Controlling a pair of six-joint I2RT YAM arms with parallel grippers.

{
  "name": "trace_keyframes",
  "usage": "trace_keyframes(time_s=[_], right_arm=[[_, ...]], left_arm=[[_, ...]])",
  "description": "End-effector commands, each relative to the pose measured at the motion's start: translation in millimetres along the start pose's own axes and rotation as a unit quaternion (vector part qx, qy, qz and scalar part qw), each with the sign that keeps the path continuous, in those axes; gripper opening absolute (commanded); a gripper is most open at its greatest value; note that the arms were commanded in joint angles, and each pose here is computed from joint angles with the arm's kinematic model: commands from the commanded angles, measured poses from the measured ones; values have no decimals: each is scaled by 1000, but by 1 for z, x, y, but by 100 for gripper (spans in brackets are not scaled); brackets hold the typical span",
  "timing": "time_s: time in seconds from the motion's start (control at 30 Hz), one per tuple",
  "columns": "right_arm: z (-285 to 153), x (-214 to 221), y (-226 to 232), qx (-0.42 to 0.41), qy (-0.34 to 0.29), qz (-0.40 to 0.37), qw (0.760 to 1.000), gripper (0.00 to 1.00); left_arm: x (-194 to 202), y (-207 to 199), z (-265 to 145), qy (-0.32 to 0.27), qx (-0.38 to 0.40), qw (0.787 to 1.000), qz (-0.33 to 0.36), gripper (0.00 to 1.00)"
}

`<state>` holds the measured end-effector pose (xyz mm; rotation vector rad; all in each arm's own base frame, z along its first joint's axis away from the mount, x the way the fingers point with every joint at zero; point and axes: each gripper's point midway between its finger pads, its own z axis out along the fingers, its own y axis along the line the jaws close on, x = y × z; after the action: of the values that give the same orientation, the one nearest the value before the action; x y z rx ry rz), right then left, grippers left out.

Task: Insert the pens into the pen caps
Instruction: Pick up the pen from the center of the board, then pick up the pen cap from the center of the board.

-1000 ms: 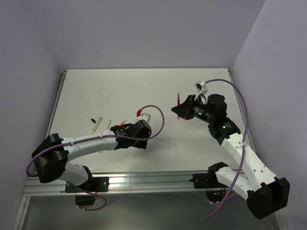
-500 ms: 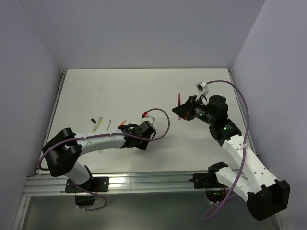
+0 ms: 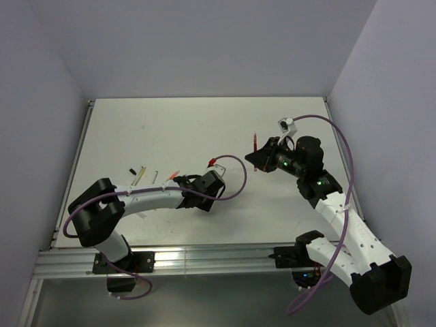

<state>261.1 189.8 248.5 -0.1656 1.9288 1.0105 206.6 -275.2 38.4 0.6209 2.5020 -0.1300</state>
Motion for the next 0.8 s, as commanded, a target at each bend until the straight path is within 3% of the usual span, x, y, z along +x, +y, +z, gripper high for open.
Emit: trace_keyframes(time_s=[0.0, 0.77], right_arm=[[-4, -11, 4, -8, -23, -19, 1000, 0], [-3, -10, 4, -11, -20, -18, 1000, 0]], left_arm=[[-20, -6, -1, -23, 11, 1000, 2, 45], [-17, -9, 2, -16, 46, 999, -7, 42]])
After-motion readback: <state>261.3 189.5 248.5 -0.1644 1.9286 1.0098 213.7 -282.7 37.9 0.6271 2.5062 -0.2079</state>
